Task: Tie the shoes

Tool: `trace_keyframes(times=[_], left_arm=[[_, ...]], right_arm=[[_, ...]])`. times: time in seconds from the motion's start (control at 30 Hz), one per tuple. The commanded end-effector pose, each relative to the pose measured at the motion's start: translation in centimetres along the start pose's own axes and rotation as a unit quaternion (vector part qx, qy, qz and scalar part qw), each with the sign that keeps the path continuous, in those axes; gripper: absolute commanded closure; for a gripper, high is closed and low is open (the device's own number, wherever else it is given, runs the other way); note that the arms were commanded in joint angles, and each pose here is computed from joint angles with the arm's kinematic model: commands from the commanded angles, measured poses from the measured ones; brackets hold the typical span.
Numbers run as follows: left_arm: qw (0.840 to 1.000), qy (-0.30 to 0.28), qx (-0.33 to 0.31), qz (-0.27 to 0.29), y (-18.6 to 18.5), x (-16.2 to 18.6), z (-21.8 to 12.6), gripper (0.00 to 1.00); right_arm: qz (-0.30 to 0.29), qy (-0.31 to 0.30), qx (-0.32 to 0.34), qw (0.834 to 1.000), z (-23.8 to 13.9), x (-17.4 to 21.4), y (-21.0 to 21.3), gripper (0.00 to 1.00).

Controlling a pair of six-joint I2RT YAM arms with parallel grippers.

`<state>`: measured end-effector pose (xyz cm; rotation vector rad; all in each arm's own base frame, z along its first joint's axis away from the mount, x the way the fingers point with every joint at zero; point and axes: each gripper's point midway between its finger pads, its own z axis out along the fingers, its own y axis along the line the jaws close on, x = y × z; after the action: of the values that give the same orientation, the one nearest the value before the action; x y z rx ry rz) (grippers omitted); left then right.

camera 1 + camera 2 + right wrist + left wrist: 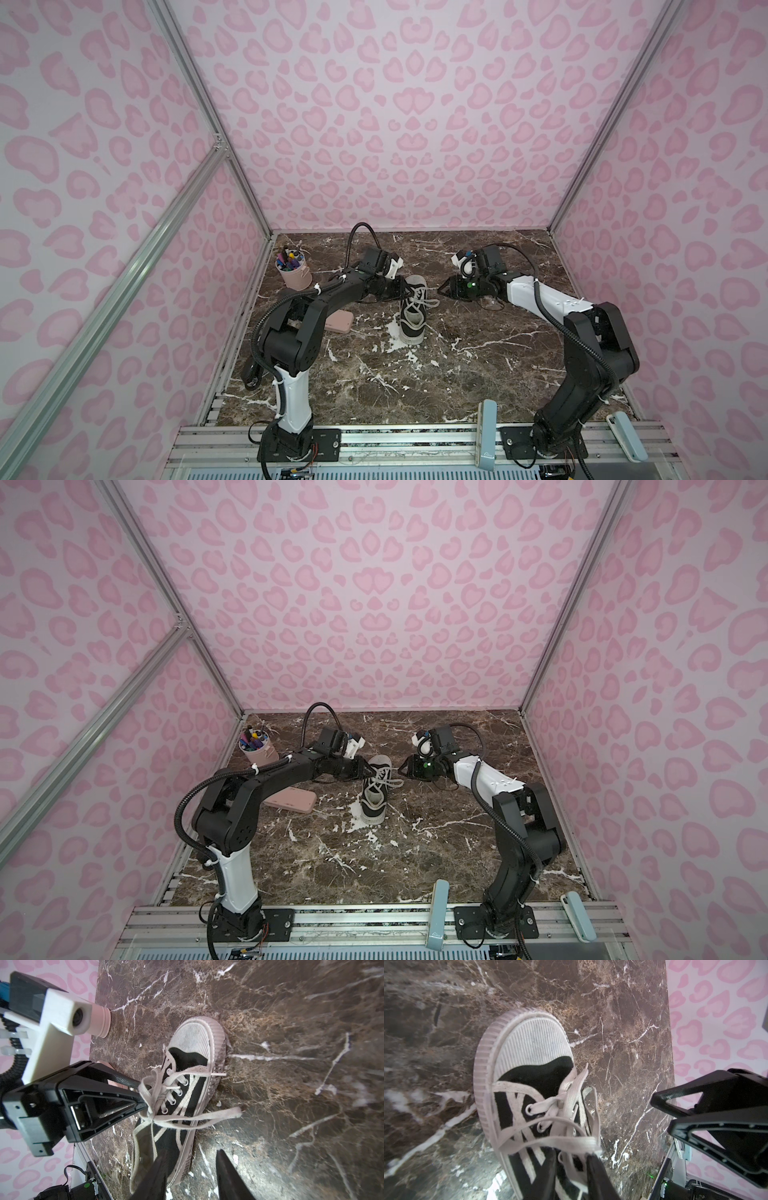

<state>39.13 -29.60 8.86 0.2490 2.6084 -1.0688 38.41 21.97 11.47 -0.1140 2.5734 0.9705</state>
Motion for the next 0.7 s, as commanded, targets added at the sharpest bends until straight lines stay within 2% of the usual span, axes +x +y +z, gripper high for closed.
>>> trace_keyframes(times=[0.0,0.17,0.37,0.53,0.67], left_arm=[[1.000,-0.016,-0.008,0.015,-0.4,-0.6,-0.8,0.78],[0.999,-0.033,-0.029,0.030,-0.6,-0.8,-2.1,0.81],[0.998,-0.026,-0.043,0.030,-0.4,-0.1,-2.4,0.83],[0.999,-0.018,-0.036,0.026,-0.5,0.1,-2.0,0.76],[0.999,-0.011,-0.035,0.021,-0.3,0.1,-1.2,0.74]], right_arm=[[-0.004,0.003,-0.004,1.000,-0.1,0.2,0.1,0.60],[-0.001,0.002,-0.007,1.000,0.1,0.2,0.2,0.60],[-0.002,0.002,-0.009,1.000,0.2,0.1,0.2,0.60],[-0.003,0.003,-0.009,1.000,0.3,0.2,0.2,0.60],[-0.004,0.004,-0.008,1.000,0.2,0.3,0.2,0.60]])
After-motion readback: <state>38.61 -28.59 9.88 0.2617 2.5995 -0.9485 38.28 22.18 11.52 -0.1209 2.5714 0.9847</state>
